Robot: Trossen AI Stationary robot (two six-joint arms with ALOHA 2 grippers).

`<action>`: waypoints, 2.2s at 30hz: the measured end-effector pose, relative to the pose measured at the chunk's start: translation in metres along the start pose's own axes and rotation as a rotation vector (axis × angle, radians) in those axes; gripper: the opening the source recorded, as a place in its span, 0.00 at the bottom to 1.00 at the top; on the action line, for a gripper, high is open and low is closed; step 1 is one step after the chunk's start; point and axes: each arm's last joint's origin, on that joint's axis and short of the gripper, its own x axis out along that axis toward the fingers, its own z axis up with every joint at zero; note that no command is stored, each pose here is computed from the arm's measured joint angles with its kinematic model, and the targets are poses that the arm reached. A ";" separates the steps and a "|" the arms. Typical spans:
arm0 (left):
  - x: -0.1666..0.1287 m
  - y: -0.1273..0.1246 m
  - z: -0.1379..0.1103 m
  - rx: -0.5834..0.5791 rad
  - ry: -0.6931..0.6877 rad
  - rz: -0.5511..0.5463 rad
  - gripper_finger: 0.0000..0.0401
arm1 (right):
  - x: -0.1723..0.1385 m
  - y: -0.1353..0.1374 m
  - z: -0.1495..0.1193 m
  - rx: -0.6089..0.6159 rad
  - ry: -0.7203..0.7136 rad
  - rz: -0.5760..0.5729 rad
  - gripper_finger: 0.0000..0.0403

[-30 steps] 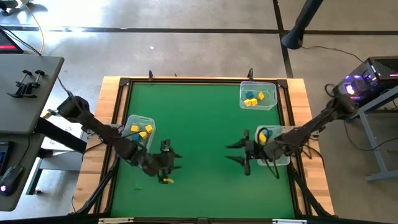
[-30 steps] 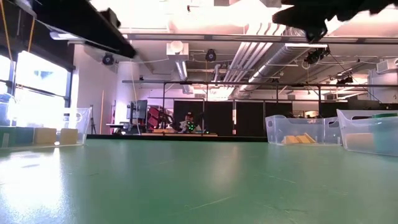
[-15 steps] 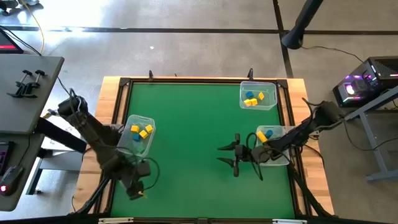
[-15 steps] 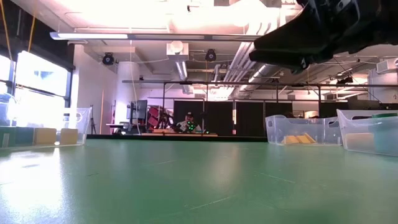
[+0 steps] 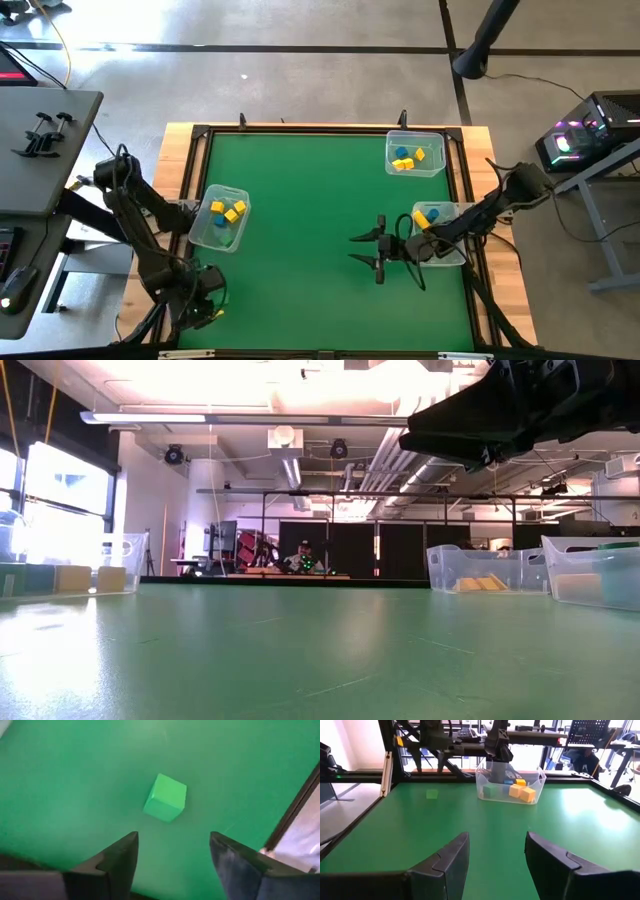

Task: Sort blocks by size
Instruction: Put the green triangle block into the top transparent bin

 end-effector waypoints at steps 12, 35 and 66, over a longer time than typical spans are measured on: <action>0.030 0.014 0.003 0.279 -0.046 -0.032 0.65 | 0.000 0.001 0.000 0.012 0.002 0.019 0.45; 0.058 -0.006 0.010 0.496 0.070 0.132 0.57 | 0.000 0.000 0.000 0.029 0.001 0.019 0.45; 0.060 -0.002 0.072 0.284 -0.152 0.161 0.30 | 0.000 0.000 0.000 0.029 0.001 0.019 0.45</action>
